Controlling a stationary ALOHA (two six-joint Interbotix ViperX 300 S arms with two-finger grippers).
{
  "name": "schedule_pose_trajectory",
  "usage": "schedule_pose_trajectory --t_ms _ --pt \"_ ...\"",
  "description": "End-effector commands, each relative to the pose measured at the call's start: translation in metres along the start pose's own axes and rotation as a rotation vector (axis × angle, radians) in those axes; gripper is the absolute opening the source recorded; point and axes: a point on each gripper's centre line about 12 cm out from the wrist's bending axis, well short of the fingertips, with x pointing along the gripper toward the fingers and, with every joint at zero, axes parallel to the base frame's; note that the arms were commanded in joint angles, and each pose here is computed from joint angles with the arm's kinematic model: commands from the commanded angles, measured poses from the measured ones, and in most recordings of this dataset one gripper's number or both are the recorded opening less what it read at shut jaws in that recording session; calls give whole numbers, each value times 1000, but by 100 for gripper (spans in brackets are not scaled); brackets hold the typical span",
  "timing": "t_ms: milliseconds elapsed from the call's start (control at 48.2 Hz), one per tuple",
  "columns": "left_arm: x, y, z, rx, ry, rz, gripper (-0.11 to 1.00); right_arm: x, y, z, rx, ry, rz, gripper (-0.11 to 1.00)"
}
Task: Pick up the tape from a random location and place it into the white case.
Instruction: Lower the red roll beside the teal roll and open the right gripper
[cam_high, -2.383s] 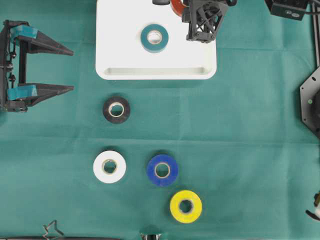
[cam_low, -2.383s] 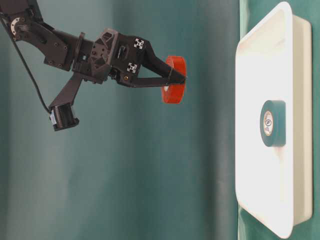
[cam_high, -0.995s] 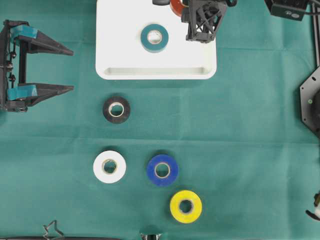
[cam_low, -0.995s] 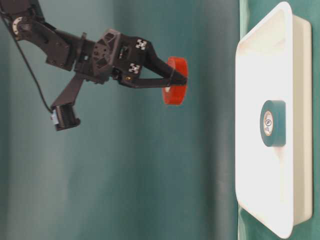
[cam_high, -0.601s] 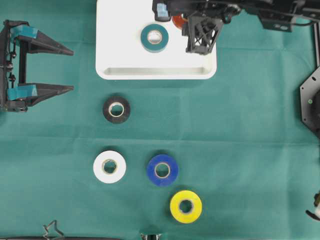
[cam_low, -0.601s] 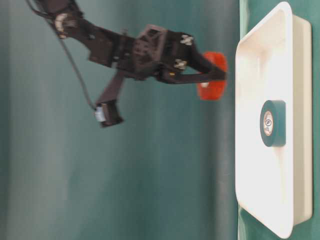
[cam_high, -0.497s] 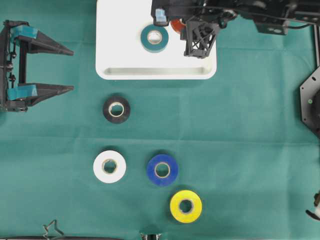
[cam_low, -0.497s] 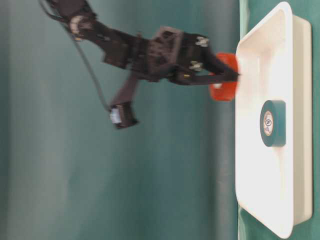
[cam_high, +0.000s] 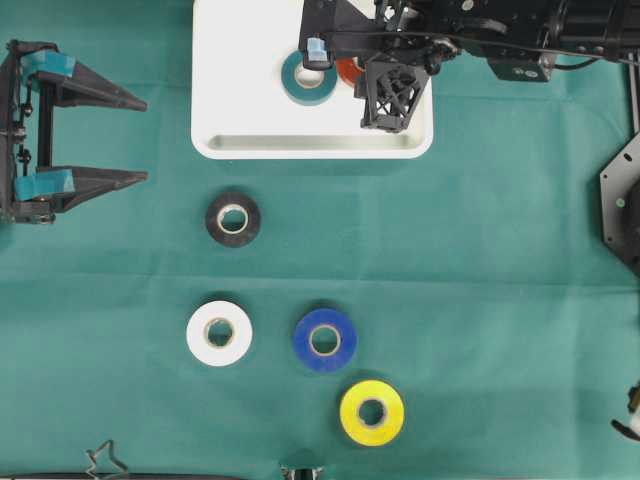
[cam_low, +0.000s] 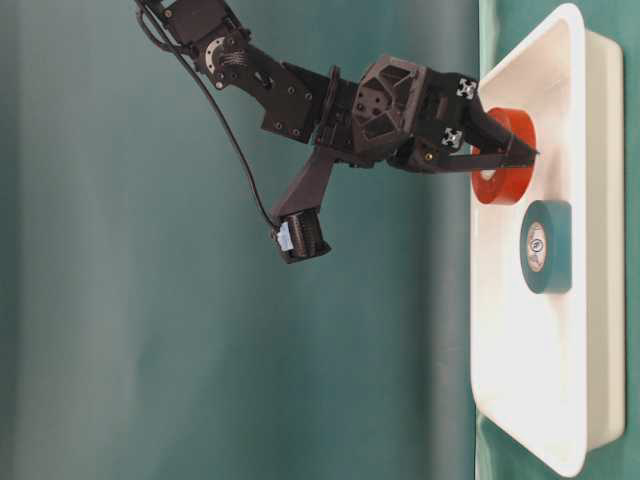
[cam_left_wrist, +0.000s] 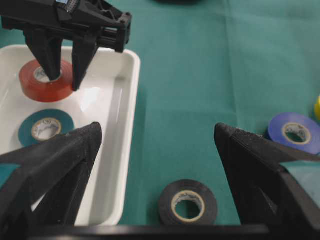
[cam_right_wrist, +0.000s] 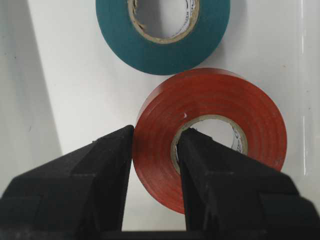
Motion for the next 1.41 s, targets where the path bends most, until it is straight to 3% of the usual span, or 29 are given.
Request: schedule_pose_trajectory --t_ms 0,207,373,456,642,1057,1389 --pt "1 0 9 -3 -25 -2 97 -8 0 6 -1 -25 0 29" --pt "1 0 9 -3 -26 -2 97 -9 0 7 3 -25 0 32" --pt "1 0 9 -3 -26 0 97 -11 -1 7 -15 -30 -11 80" --pt "1 0 9 -3 -26 -2 97 -14 -1 8 -17 -36 -12 91" --pt "1 0 9 -1 -26 -2 97 -29 -2 11 -17 -57 -17 85" --pt "1 0 9 -3 -26 -2 97 -117 -14 27 -58 -124 -98 86" --pt "1 0 9 -3 -26 -2 97 -122 -10 29 -55 -156 -88 86"
